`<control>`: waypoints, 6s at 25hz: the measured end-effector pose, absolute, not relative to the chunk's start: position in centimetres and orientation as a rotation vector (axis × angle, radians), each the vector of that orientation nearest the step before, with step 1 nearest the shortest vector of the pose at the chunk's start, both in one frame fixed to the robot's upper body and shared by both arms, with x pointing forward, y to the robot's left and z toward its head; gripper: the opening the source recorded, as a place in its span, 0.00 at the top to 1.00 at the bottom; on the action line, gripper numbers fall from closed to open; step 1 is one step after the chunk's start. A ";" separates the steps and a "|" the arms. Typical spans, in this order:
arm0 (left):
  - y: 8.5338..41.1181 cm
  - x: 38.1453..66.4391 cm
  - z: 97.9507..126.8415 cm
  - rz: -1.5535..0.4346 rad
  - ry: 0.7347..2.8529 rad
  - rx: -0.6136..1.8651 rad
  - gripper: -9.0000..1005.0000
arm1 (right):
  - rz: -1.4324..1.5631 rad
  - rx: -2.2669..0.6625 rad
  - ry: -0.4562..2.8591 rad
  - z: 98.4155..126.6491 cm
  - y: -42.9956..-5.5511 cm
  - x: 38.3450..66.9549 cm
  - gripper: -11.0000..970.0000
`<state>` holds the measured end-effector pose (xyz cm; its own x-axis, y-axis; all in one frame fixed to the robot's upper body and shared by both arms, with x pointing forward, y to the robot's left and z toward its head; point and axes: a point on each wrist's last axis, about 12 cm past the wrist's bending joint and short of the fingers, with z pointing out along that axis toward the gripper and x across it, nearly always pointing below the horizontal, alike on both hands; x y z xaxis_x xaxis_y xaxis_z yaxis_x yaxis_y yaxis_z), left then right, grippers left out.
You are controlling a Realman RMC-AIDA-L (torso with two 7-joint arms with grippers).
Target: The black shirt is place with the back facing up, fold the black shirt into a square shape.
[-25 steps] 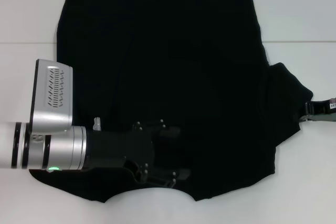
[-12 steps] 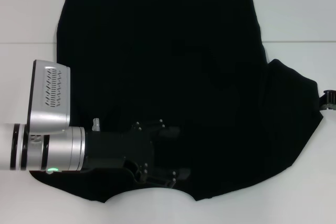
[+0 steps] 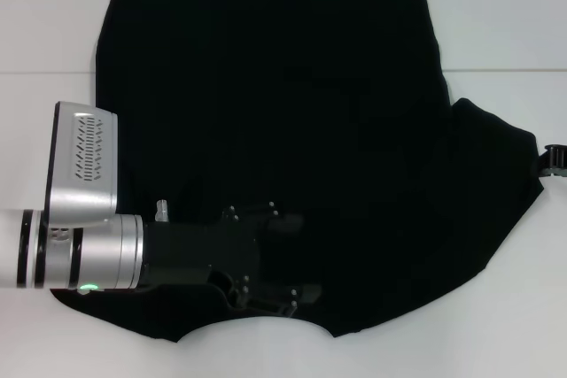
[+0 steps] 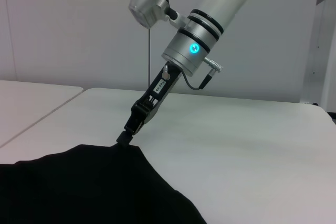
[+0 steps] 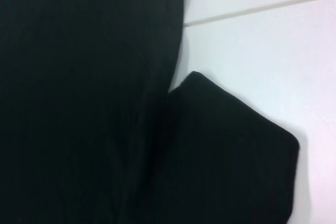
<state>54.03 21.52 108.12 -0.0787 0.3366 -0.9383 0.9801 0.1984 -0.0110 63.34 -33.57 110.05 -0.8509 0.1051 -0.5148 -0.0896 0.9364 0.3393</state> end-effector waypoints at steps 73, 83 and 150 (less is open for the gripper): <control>21.9 54.1 107.9 -0.919 1.622 1.222 0.13 | 0.451 -0.066 2.557 110.6 -33.2 62.9 0.99; 21.9 54.1 107.8 -0.915 1.619 1.227 0.13 | 0.508 0.032 2.584 109.1 -34.4 60.9 0.99; 22.0 54.3 107.1 -0.889 1.667 1.194 0.13 | 0.413 -0.636 2.607 114.7 -20.7 65.6 0.75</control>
<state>54.25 22.03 107.14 -0.1547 0.3305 -0.9310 0.9573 0.2830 -0.0587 65.62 -20.72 114.72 -0.8054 -0.3666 -0.4657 -0.4927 0.8509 0.1822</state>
